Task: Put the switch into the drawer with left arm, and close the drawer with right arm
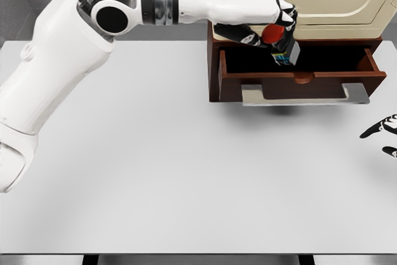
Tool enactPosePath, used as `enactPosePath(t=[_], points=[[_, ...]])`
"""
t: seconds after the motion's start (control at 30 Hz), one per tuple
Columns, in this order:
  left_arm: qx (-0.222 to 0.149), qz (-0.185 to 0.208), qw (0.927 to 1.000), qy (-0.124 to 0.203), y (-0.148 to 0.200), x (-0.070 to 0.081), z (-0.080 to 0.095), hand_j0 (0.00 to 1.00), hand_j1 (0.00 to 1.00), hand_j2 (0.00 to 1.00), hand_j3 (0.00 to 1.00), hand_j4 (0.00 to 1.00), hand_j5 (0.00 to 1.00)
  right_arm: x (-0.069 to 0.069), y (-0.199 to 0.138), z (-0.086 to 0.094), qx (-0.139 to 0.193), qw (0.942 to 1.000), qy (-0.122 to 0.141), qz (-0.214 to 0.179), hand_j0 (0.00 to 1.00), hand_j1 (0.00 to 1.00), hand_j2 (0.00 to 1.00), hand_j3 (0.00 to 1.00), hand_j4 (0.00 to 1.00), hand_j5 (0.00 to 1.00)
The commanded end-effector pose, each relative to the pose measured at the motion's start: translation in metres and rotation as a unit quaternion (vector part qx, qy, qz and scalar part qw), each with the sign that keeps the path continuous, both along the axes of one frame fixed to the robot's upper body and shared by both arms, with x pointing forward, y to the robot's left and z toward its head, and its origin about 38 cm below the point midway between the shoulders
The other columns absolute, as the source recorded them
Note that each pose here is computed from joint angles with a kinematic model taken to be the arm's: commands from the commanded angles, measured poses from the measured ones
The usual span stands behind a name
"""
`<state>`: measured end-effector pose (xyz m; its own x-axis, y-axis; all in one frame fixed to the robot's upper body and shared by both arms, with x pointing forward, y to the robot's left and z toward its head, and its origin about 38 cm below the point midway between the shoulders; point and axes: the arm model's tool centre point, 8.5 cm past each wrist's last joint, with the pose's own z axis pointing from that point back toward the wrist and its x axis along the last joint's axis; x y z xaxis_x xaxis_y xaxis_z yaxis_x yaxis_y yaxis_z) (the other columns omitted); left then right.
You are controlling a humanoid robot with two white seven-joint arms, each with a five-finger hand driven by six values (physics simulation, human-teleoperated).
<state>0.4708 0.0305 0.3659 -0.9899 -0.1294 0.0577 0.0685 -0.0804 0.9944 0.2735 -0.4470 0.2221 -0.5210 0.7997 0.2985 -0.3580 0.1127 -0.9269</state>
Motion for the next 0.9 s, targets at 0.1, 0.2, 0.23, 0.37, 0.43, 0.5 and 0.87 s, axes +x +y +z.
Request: enactPosePath(t=[0.1,0.2,0.23,0.37,0.43,0.5,0.87], points=[[0.004,0.023,0.9994,0.026,0.0,0.016,-0.014,0.33,0.33,0.33,0.33,0.33,0.33,0.0,0.0,0.001,0.003,1.0,-0.001,0.0,0.64,0.64,0.64,0.64,0.64,0.64],[0.005,0.021,0.9994,0.028,-0.004,0.015,-0.016,0.33,0.33,0.33,0.33,0.33,0.33,0.0,0.0,0.001,0.003,1.0,0.0,-0.001,0.64,0.64,0.64,0.64,0.64,0.64],[0.005,0.027,0.999,0.035,-0.003,0.019,-0.019,0.33,0.33,0.33,0.33,0.33,0.33,0.0,0.0,0.001,0.003,1.0,-0.001,-0.001,0.64,0.64,0.64,0.64,0.64,0.64],[0.004,0.024,0.9991,0.036,-0.007,0.018,-0.019,0.33,0.33,0.33,0.33,0.33,0.33,0.0,0.0,0.001,0.003,1.0,-0.001,0.0,0.64,0.64,0.64,0.64,0.64,0.64],[0.004,0.024,0.9991,0.036,-0.007,0.018,-0.019,0.34,0.34,0.34,0.34,0.34,0.34,0.0,0.0,0.0,0.006,1.0,-0.001,-0.002,0.64,0.64,0.64,0.64,0.64,0.64],[0.004,0.024,0.9991,0.036,-0.007,0.018,-0.019,0.36,0.36,0.36,0.36,0.36,0.36,0.0,0.0,0.0,0.007,1.0,-0.001,-0.002,0.64,0.64,0.64,0.64,0.64,0.64],[0.003,0.031,0.9986,0.042,-0.003,0.022,-0.021,0.82,0.82,0.82,0.82,0.82,0.82,0.0,0.001,-0.001,0.007,1.0,-0.001,-0.002,0.64,0.64,0.64,0.64,0.64,0.64]])
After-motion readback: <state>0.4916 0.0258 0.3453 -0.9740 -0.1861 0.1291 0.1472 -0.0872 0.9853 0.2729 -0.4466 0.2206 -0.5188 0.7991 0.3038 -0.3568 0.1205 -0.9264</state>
